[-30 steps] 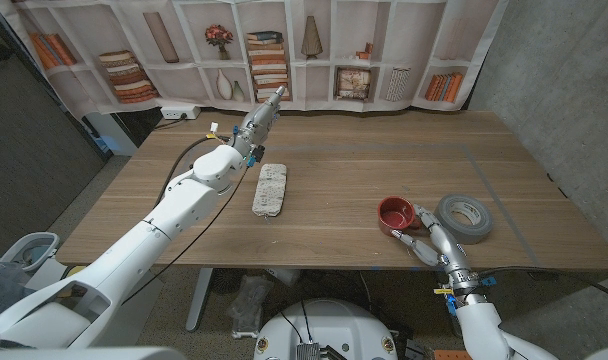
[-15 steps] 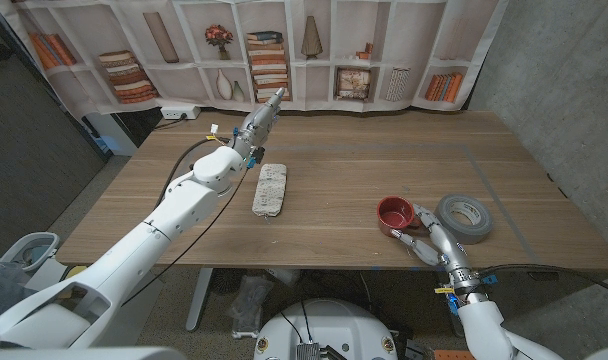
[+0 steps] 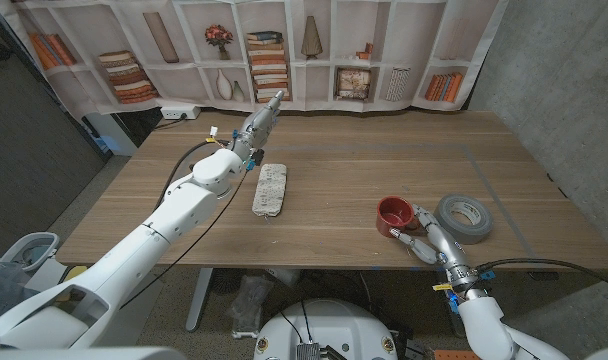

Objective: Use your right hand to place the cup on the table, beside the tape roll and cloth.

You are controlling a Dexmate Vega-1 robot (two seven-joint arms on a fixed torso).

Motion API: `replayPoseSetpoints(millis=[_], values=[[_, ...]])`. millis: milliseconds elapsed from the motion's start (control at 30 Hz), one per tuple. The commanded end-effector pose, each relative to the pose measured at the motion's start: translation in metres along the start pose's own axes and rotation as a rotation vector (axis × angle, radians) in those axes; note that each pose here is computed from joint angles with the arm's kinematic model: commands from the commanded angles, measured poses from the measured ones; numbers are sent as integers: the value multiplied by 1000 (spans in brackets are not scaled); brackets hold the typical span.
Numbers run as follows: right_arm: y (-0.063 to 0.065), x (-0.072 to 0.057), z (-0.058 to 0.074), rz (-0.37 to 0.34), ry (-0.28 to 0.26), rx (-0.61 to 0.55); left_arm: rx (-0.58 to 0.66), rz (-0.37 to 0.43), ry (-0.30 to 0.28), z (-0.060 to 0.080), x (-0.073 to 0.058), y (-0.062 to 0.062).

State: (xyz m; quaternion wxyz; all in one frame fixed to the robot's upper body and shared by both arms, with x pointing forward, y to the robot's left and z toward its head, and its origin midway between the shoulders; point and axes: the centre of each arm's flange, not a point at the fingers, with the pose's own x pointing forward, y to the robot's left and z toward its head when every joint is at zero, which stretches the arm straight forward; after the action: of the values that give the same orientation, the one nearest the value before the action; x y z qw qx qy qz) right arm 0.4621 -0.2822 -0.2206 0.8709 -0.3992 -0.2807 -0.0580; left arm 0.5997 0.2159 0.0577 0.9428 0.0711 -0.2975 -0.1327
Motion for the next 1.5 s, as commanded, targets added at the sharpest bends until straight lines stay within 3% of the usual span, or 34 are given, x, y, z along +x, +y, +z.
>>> replayPoseSetpoints(millis=[33, 900, 1500], values=[[-1, 3, 2, 25, 19, -19, -3, 7, -3, 0, -3, 2], [-10, 1, 2, 45, 12, -20, 1, 1, -5, 2, 0, -1], [-22, 3, 17, 25, -32, -21, -7, 7, -11, -1, 3, 6]])
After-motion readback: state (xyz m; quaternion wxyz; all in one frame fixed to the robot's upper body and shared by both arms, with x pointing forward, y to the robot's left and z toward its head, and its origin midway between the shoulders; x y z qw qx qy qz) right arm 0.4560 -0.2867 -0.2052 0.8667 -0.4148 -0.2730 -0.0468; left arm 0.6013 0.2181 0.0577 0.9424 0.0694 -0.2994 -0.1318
